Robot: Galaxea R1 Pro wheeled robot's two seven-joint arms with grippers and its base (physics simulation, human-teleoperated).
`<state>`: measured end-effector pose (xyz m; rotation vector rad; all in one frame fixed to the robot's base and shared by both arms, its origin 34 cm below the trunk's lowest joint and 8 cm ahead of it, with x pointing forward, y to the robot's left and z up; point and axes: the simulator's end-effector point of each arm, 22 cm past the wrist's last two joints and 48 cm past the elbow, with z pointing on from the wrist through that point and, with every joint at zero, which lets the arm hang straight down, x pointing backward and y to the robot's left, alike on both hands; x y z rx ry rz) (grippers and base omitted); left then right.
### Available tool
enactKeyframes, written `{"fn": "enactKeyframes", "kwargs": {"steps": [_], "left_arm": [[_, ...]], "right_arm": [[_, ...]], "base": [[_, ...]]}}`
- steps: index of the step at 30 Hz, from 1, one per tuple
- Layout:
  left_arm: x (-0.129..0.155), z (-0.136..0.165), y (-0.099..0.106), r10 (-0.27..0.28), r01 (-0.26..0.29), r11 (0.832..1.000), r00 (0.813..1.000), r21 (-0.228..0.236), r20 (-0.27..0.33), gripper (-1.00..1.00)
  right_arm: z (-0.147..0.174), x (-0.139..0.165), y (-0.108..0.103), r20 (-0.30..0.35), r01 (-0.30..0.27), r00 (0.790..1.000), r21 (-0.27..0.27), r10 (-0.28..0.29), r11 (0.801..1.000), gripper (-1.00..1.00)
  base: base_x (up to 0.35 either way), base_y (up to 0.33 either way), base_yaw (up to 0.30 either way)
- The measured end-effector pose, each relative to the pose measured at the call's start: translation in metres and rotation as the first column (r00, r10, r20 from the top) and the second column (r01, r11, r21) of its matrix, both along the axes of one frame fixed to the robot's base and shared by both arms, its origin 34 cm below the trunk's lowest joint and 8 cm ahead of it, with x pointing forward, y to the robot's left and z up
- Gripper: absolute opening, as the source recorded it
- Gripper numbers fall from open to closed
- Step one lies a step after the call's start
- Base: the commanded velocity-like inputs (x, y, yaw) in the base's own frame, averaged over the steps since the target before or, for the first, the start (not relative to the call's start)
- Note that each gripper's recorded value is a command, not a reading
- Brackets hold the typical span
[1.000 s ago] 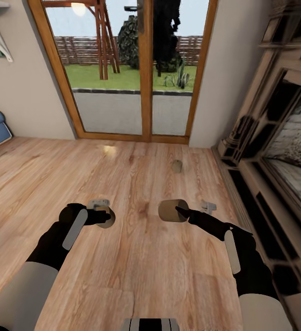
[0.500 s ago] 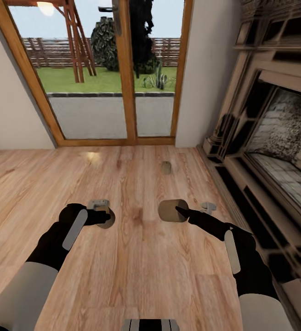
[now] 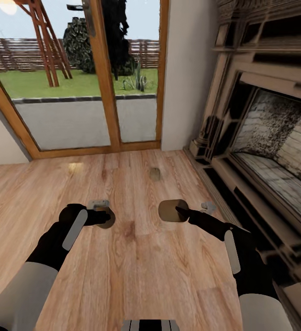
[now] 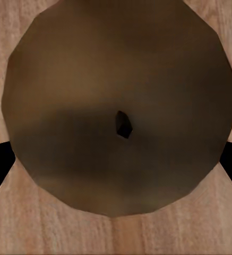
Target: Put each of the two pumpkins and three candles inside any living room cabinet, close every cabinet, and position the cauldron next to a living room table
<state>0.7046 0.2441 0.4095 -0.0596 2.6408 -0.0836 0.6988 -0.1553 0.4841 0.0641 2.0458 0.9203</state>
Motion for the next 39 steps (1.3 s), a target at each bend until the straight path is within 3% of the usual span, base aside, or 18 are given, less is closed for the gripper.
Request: {"fn": "enactKeyframes", "kwargs": {"steps": [14,26,39], "left_arm": [[0.000,0.000,0.002,0.002,-0.002,1.000,1.000,0.005,0.001,-1.00],[0.001,0.006,0.002,0.002,-0.002,1.000,1.000,0.003,0.010,-1.00],[0.002,0.013,0.002,0.002,-0.002,1.000,1.000,0.004,0.022,-1.00]], "right_arm": [[-0.006,-0.001,-0.002,-0.009,-0.006,1.000,-0.044,0.006,0.999,-1.00],[-0.002,-0.001,-0.002,-0.001,-0.008,1.000,-0.047,0.008,0.999,-1.00],[0.006,-0.001,-0.001,0.011,-0.006,1.000,-0.045,0.007,0.999,-1.00]], "base": [[0.134,0.096,-0.018],[0.001,0.012,-0.251],[0.000,0.258,-0.265]]}}
